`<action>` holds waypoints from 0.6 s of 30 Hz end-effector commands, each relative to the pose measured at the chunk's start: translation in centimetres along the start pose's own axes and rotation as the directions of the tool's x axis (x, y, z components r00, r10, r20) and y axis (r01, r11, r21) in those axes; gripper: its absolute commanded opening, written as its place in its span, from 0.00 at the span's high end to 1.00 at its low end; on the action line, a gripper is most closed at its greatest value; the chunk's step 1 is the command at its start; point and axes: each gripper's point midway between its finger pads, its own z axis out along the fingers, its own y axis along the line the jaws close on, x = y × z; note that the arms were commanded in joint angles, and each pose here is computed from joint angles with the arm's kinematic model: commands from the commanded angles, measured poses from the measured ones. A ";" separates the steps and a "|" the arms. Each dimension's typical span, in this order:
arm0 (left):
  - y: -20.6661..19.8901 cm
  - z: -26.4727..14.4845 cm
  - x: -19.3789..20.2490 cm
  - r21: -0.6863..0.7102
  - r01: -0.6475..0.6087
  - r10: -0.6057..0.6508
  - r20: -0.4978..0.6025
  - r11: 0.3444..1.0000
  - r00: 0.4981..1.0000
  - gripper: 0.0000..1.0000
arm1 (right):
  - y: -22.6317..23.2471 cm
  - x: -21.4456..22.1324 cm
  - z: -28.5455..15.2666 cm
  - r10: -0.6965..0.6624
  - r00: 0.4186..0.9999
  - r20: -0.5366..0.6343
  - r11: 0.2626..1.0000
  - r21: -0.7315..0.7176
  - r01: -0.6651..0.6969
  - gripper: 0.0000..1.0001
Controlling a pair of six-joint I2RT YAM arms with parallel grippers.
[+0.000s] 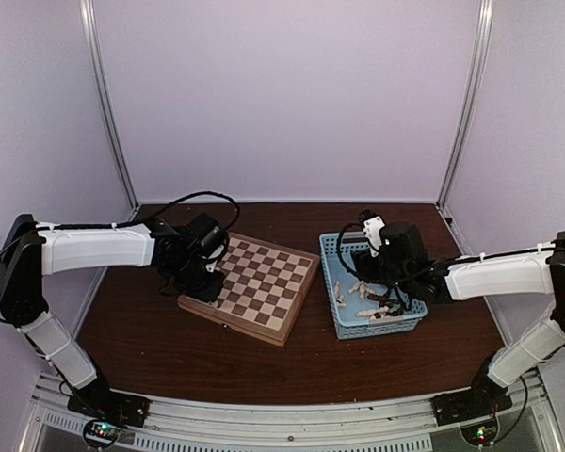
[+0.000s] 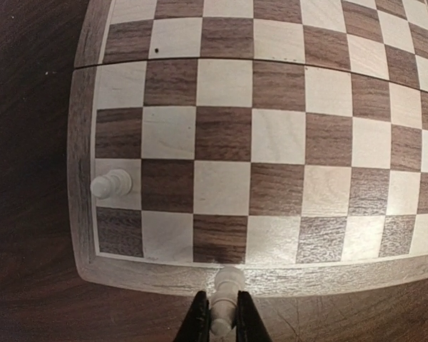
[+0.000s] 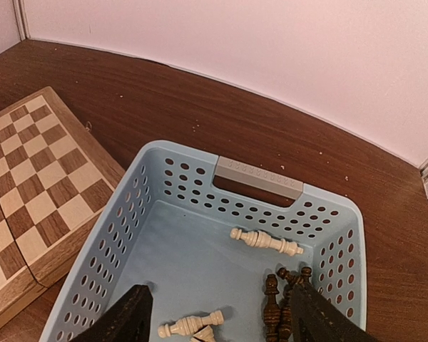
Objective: Set up the chess pieces on the board
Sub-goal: Place the chess piece on the chessboard.
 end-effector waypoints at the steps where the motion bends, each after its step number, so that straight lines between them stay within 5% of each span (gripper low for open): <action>1: -0.2 0.8 -0.9 0.015 0.028 -0.028 0.035 1.000 0.999 0.93 | -0.4 -0.9 -0.1 0.014 1.000 0.018 1.000 0.024 -0.015 0.31; 18: 0.4 1.9 -1.7 -0.044 0.023 -0.020 0.050 0.999 0.999 0.89 | -0.3 -0.7 0.1 0.010 1.000 0.010 1.000 0.024 -0.010 0.31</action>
